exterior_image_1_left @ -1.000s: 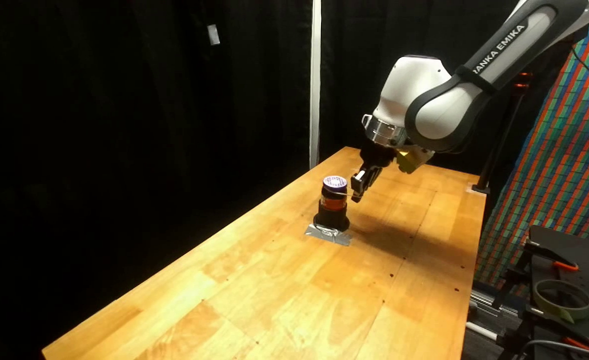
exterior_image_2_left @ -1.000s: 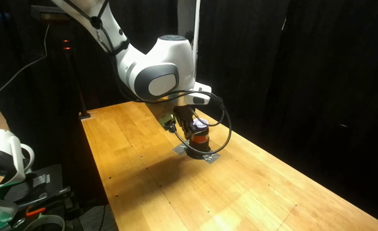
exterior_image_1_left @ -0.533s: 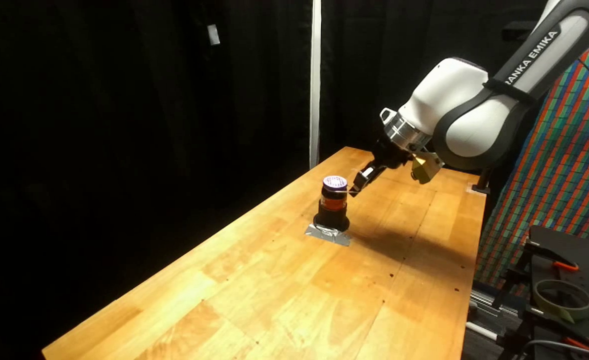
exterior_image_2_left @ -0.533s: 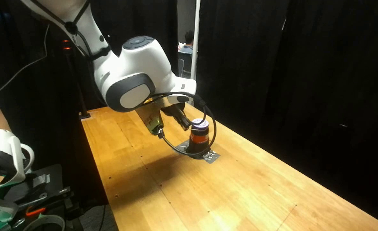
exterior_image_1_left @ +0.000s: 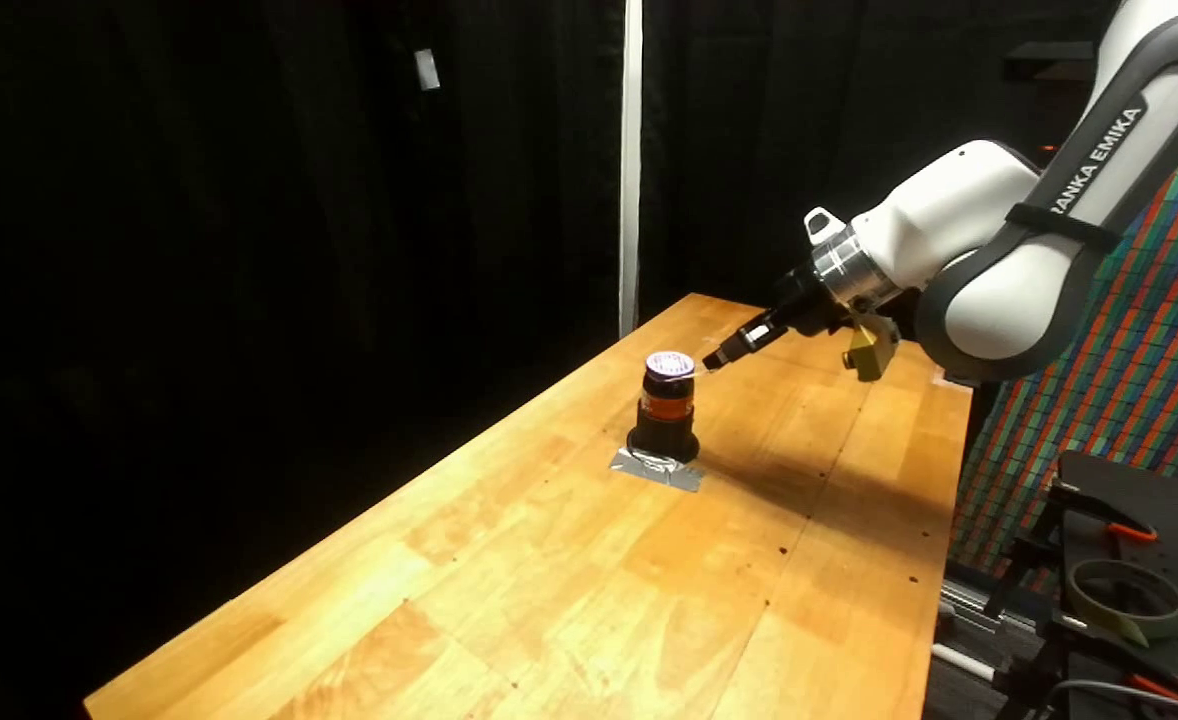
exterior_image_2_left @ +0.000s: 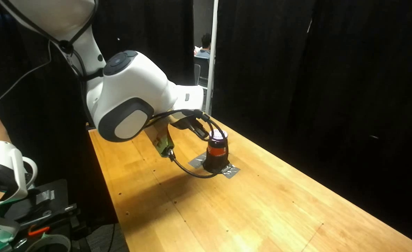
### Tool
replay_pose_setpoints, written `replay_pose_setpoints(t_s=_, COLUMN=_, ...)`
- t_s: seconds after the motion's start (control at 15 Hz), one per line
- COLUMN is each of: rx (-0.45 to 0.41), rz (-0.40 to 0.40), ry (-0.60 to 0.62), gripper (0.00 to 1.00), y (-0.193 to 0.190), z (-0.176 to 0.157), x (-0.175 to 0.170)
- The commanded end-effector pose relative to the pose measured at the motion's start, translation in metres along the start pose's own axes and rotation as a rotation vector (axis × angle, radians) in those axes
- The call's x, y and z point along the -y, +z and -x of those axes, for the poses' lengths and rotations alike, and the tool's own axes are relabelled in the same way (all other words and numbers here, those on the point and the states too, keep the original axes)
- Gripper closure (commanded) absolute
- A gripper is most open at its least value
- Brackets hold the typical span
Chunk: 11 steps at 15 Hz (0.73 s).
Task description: Put the rubber band on the cup
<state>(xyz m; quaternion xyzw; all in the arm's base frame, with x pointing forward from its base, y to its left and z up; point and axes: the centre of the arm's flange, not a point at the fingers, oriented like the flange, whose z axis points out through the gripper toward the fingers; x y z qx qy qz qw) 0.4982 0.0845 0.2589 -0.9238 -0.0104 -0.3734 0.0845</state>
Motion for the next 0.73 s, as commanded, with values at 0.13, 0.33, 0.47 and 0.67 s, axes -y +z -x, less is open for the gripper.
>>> replay_pose_setpoints(t_s=0.13, rx=-0.128, rz=-0.024, ry=-0.003, gripper=0.96, y=-0.020, z=0.012, x=-0.017)
replay_pose_setpoints(t_s=0.33, rx=-0.177, rz=-0.056, ry=0.011, gripper=0.96, y=-0.027, z=0.017, x=-0.020)
replay_pose_setpoints(t_s=0.47, rx=-0.101, rz=-0.101, ry=0.062, gripper=0.70, y=-0.029, z=0.016, x=-0.024)
replay_pose_setpoints(t_s=0.67, rx=-0.098, rz=-0.083, ry=0.046, gripper=0.75, y=-0.019, z=0.023, x=-0.016)
